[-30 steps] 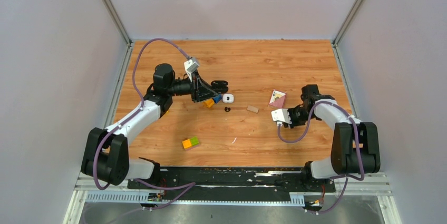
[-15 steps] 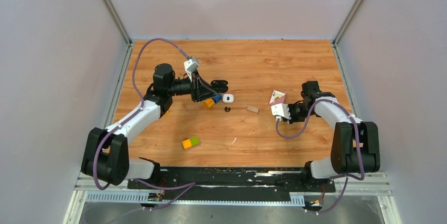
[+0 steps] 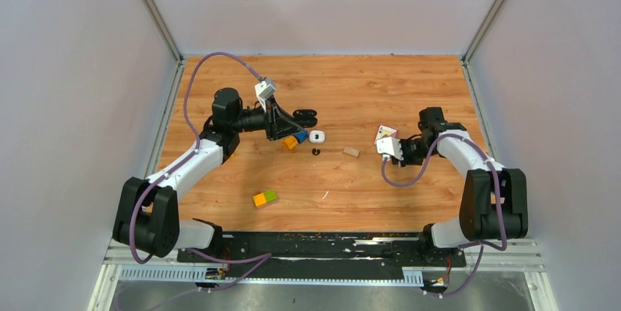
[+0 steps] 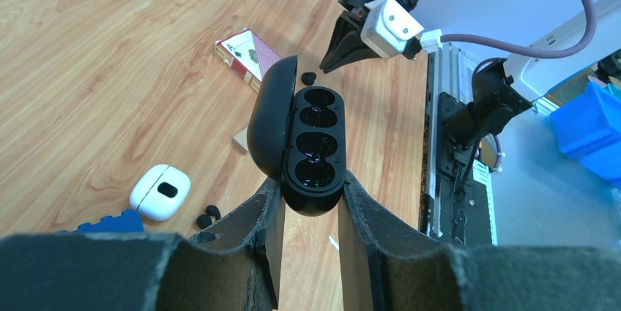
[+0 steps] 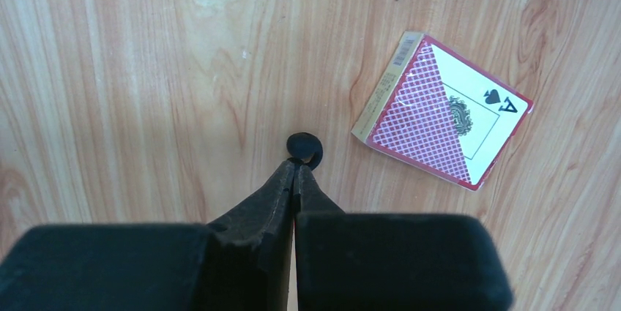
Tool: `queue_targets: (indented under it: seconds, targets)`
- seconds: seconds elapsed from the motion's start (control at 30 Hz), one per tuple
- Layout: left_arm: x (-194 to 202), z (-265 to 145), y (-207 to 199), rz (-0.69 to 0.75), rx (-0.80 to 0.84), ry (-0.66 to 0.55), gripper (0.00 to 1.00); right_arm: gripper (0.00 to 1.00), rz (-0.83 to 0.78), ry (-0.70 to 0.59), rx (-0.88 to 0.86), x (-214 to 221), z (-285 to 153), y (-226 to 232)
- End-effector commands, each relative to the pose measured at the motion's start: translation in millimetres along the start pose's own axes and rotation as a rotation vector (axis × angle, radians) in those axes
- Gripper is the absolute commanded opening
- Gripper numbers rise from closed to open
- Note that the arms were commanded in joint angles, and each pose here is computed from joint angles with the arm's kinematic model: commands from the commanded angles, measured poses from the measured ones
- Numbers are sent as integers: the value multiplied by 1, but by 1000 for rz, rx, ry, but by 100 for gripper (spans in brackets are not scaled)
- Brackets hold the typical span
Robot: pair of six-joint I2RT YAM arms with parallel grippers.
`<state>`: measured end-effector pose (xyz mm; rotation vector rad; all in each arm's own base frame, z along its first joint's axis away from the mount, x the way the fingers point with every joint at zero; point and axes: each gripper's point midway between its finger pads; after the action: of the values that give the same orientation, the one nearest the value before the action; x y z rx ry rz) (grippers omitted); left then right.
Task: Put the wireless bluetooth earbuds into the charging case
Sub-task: Pick up the right earbud from the center of the board.
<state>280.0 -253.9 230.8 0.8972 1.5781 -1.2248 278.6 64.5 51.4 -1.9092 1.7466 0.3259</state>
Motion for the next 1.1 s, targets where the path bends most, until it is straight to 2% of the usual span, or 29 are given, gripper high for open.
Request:
queue_targets:
  seconds: [0.0,0.3,0.57,1.07]
  targets:
    - [-23,-3,-5,69,3,-43,0,4,33,-42,8,-12,-3,-14]
    - [-22,-4,-5,74,1,-35,0,22,126,8,-108,4,10,-24]
    - [-19,-4,-4,67,-2,-28,0,27,171,34,-164,12,16,-18]
    - [-17,-3,-3,59,-3,-24,0,31,204,45,-185,17,24,-8]
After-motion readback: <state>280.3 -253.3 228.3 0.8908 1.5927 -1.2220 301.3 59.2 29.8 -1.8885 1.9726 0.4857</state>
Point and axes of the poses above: each gripper's point midway between its finger pads, its own z axis out along the fingers, its own y axis along the line the jaws close on, x = y × z, and after that the axes turned 6 degrees about z, right-handed
